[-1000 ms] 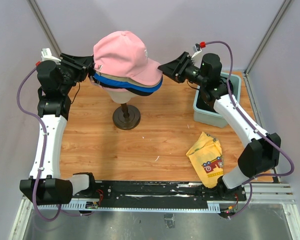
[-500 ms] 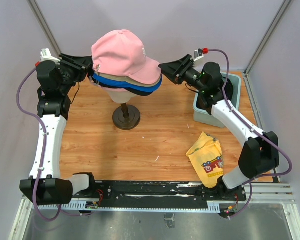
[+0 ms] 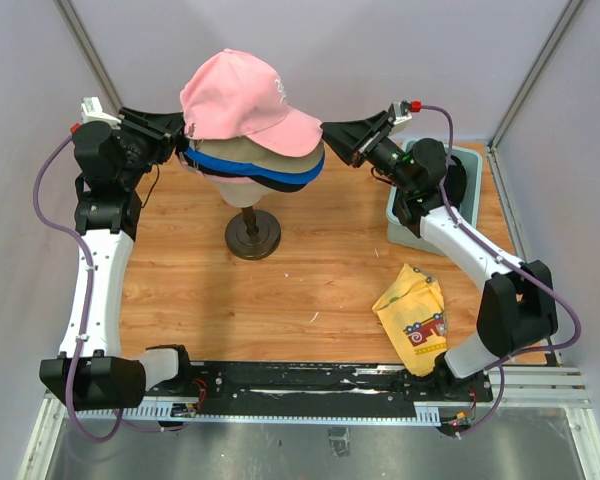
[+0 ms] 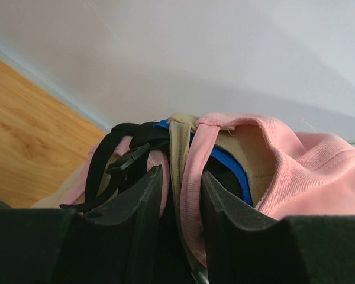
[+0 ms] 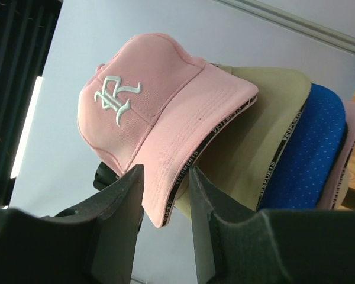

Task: Stack the hats
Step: Stack the hat on the hat.

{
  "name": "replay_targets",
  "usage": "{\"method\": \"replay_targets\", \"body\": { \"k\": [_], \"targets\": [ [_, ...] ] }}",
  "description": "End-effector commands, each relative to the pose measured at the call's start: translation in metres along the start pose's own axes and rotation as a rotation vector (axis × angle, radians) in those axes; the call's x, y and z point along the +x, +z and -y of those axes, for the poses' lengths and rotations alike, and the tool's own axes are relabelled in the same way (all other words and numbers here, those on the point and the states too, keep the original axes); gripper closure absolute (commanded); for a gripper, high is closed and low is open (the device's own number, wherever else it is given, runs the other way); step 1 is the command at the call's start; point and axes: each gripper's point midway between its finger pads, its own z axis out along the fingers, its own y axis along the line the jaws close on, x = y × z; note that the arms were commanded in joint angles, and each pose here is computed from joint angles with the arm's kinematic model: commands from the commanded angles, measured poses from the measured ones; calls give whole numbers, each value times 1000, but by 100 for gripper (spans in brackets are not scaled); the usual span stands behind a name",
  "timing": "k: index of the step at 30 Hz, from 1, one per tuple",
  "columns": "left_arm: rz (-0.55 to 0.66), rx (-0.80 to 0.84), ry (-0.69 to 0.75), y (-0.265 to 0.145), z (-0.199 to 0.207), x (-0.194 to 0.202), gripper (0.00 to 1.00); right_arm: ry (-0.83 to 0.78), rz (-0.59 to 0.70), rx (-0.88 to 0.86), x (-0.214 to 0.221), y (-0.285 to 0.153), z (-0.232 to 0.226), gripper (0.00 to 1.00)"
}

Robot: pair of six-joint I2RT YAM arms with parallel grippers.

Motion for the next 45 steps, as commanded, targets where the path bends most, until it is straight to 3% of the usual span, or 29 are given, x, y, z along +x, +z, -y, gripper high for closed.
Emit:
{"method": "replay_targets", "body": {
  "k": [1,19,26,31,45],
  "targets": [
    [-58,-39,5,1,-16,14,64,34,-33,-137,17,1,-30,63],
    [-59,-42,17,3,-17,14,64,158,-34,-166,33,14,-8,63],
    [-36,-36,29,1,-10,7,64,147,-46,-213,22,23,-25,89],
    [22,-29,39,-7,3,-6,64,143,-83,-269,20,28,-49,99],
    [243,2,83,-41,49,-56,74,190,-142,-393,10,45,-92,99]
  ]
}}
